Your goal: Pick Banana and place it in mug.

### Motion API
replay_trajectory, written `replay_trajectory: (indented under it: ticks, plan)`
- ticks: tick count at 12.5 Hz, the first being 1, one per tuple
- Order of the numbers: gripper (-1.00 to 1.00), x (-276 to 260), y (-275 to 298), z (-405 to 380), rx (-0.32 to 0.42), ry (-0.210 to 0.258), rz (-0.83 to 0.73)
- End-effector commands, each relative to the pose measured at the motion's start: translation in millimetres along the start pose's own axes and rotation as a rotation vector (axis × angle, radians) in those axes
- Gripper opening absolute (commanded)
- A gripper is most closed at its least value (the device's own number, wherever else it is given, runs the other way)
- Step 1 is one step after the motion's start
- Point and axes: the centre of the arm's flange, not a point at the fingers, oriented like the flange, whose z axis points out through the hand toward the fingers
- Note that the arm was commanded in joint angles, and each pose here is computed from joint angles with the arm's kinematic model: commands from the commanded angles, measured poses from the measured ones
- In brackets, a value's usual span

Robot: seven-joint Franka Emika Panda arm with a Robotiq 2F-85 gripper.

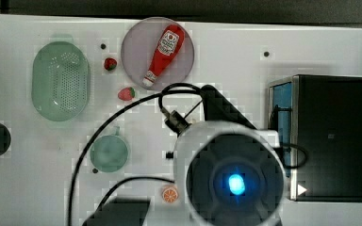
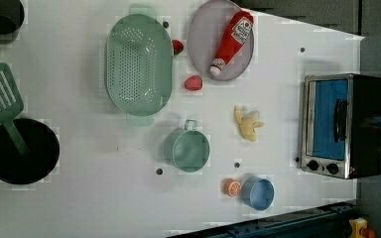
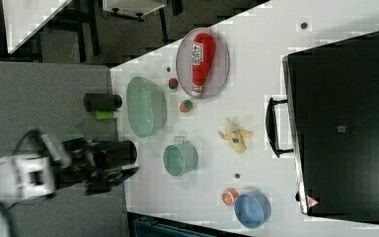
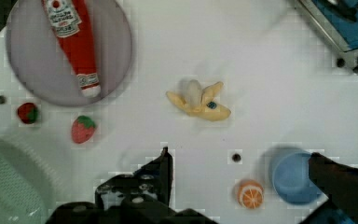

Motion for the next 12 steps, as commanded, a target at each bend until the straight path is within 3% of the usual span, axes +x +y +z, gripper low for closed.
replay_trajectory:
  ticks: [1, 4, 10, 12]
  plan:
    - [1.00, 16, -12, 98, -0.072, -0.089, -0.136]
    - [1.00, 20, -16, 162, -0.068, -0.089, -0.246]
    - [1.00, 19, -15, 288, -0.099, -0.140, -0.386]
    - [1.00, 20, -17, 320, -0.091, -0.123, -0.394]
